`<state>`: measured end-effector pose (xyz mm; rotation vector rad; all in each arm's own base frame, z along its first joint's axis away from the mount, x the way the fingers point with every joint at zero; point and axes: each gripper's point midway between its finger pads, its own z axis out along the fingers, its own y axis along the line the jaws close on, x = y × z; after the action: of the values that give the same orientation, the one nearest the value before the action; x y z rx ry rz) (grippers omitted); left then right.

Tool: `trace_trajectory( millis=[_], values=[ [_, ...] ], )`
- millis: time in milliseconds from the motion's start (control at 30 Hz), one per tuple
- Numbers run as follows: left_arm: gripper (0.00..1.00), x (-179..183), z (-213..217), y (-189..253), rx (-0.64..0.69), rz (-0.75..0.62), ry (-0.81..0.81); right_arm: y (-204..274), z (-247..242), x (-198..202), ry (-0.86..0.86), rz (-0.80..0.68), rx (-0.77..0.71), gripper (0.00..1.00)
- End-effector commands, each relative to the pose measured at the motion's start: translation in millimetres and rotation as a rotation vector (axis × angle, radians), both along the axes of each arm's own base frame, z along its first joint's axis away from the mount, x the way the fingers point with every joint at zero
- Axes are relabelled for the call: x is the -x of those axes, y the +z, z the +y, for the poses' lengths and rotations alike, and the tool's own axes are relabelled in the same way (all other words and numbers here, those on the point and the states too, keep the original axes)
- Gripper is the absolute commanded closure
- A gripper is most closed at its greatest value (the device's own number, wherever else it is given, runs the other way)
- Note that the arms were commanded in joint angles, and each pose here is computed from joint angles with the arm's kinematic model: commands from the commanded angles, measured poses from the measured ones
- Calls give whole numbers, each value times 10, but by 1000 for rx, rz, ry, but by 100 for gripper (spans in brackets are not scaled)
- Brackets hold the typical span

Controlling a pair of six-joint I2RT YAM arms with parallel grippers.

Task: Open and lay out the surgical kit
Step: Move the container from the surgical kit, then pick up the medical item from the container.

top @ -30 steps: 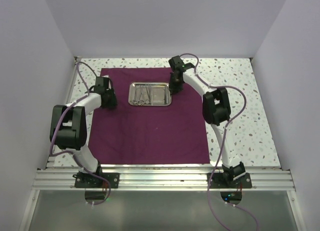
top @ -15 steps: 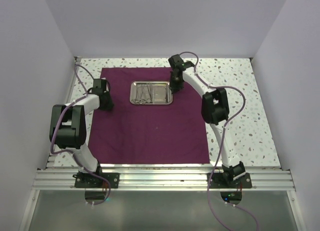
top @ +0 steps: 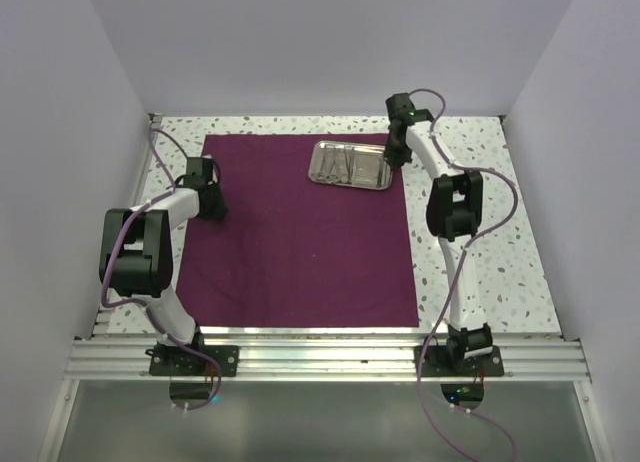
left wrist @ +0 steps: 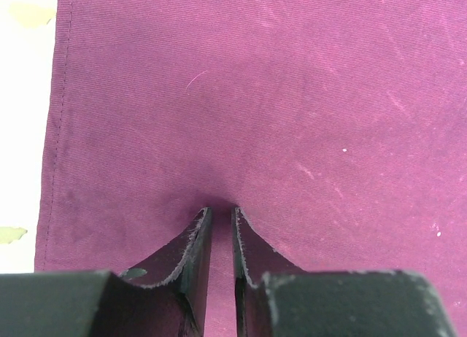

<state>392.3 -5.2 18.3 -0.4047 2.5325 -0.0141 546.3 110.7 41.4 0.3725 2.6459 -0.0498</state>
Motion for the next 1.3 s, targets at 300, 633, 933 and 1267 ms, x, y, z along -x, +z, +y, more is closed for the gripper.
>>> trace_trajectory(
  millis=[300, 633, 933, 1267],
  values=[
    [81, 70, 92, -48, -17, 39, 32, 278, -213, -373, 21, -135, 57, 81],
    [1, -72, 62, 957, -23, -152, 86, 762, -315, -214, -17, -185, 77, 1],
    [0, 395, -433, 1487, 230, -367, -82, 1132, 113, 109, 63, -210, -104, 45],
    [0, 731, -486, 1365, 223, -317, -120, 737, 254, 92, 72, -114, -39, 72]
  ],
)
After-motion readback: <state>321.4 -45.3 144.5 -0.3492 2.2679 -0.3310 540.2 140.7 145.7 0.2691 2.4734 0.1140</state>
